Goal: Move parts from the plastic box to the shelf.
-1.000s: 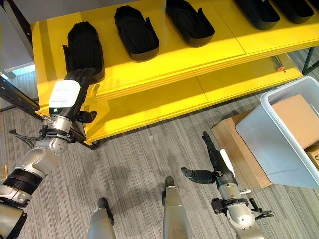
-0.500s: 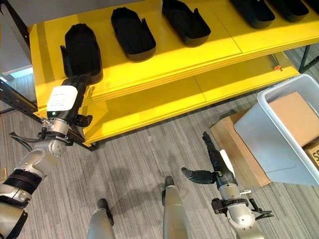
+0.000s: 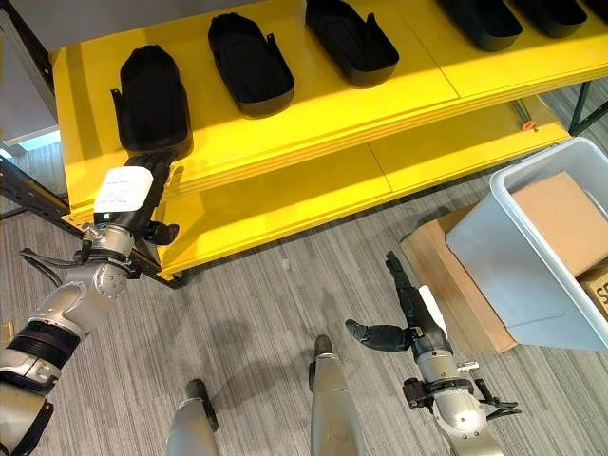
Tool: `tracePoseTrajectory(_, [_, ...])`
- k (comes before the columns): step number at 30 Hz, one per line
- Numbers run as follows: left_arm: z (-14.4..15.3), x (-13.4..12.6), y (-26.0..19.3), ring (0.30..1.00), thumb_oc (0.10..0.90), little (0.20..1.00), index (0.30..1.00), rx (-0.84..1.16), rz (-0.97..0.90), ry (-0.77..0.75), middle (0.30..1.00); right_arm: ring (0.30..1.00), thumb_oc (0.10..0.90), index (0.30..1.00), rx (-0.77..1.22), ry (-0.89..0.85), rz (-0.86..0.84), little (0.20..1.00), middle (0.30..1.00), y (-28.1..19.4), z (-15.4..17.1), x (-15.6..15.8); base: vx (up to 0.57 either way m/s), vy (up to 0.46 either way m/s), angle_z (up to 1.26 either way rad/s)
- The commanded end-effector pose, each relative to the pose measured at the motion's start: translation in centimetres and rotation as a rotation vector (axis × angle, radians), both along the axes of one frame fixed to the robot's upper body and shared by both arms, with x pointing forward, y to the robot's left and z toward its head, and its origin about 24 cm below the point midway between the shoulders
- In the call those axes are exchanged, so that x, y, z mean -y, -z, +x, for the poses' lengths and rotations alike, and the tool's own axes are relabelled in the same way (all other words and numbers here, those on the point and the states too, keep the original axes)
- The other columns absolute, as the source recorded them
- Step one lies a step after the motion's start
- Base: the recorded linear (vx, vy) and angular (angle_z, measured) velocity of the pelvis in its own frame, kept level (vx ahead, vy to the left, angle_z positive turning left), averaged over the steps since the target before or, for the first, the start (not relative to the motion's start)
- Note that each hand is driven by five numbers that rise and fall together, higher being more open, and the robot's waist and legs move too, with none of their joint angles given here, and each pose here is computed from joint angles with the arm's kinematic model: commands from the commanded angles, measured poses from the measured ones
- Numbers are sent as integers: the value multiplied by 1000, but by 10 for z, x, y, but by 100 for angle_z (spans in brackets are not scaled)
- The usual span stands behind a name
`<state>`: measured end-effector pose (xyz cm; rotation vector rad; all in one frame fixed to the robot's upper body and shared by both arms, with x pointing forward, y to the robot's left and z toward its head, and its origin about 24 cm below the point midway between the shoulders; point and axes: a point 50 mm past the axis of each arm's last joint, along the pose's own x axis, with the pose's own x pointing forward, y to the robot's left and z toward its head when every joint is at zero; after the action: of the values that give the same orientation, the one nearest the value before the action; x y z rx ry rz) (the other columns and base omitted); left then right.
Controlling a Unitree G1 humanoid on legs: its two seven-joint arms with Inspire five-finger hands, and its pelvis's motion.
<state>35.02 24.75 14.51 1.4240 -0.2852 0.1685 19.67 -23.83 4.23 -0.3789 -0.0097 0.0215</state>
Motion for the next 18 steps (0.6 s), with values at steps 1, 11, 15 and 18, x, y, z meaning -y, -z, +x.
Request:
tracePoseTrajectory(1, [11, 6, -55, 1000, 900, 1000, 1000, 170, 18, 56, 1000, 1000, 900, 1000, 195, -3, 6, 1000, 1000, -36, 4, 7, 0, 0, 0])
tracePoseTrajectory(11, [23, 1, -58, 1000, 900, 1000, 1000, 119, 29, 16, 1000, 1000, 900, 1000, 177, -10, 22, 1000, 1000, -33, 2, 7, 0, 0, 0])
tracePoseTrajectory(15, [29, -4, -59, 1000, 900, 1000, 1000, 91, 40, -20, 1000, 1000, 900, 1000, 173, -15, 21, 1000, 1000, -33, 1, 7, 0, 0, 0])
tracePoseTrajectory(18, [29, -9, -57, 1000, 900, 1000, 1000, 75, 35, -43, 1000, 1000, 900, 1000, 172, -17, 25, 1000, 1000, -32, 0, 7, 0, 0, 0])
